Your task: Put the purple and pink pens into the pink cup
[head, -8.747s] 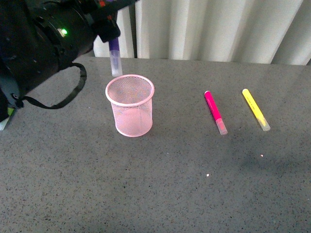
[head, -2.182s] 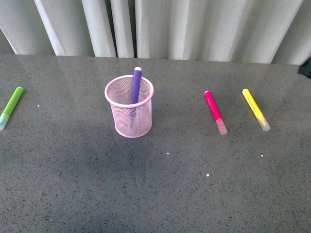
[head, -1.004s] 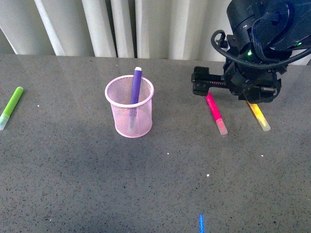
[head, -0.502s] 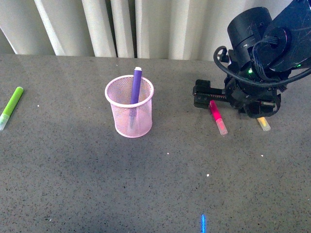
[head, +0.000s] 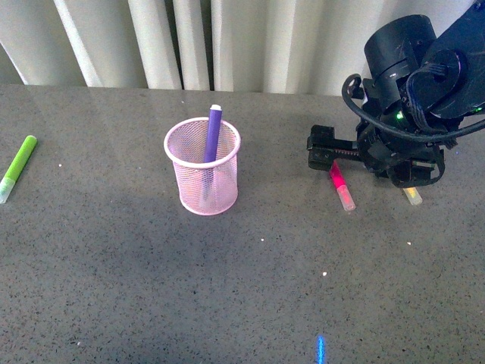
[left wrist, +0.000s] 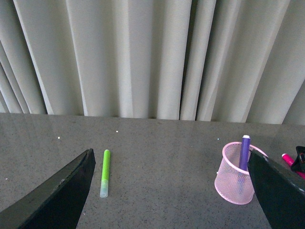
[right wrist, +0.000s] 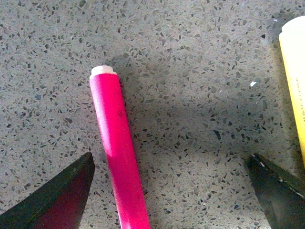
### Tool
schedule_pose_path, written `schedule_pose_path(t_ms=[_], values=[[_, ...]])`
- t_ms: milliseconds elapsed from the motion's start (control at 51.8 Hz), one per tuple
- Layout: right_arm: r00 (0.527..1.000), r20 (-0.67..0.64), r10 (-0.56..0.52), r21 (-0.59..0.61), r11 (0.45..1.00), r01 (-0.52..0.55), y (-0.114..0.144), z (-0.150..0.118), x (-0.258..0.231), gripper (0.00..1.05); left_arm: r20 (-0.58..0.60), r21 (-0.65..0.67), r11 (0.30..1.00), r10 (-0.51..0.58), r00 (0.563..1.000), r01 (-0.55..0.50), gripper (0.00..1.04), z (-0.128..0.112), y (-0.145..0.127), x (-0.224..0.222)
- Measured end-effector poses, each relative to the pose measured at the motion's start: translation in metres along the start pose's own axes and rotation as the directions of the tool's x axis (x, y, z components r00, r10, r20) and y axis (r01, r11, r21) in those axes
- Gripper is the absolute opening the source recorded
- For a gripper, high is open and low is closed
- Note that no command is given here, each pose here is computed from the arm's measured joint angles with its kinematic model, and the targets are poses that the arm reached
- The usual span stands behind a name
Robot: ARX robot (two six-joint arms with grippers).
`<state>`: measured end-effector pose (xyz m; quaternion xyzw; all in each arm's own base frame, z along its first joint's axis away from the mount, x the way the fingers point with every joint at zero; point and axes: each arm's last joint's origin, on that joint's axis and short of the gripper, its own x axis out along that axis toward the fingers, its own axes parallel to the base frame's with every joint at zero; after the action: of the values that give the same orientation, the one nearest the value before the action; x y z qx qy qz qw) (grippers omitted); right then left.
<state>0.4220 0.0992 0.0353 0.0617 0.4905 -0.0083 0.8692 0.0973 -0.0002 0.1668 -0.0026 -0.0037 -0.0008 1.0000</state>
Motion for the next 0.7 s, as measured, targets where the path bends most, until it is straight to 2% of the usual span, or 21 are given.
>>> schedule_pose_path(t_ms=[116,251,425,521,695], values=[[1.000,-0.005,0.003,-0.009,1.000,-0.003,-0.005,0.000,0.000,0.74,0.000,0.000,1.000,0.000,1.000,0.000,0.98,0.000,0.000,0.000],[1.000,-0.007,0.014,-0.007,1.000,-0.014,-0.008,0.001,0.000,0.57,0.000,0.000,1.000,0.000,1.000,0.000,0.98,0.000,0.000,0.000],[0.998,0.031,0.057,-0.030,0.998,-0.056,-0.010,0.001,0.000,0.23,0.000,0.000,1.000,0.000,1.000,0.000,0.98,0.000,0.000,0.000],[0.995,0.061,0.078,-0.055,0.996,-0.075,-0.009,0.000,-0.003,0.13,0.000,0.000,1.000,0.000,1.000,0.000,0.98,0.000,0.000,0.000],[0.970,0.188,0.151,-0.107,0.985,-0.132,-0.002,0.010,-0.022,0.11,0.000,0.000,1.000,0.000,1.000,0.000,0.98,0.000,0.000,0.000]])
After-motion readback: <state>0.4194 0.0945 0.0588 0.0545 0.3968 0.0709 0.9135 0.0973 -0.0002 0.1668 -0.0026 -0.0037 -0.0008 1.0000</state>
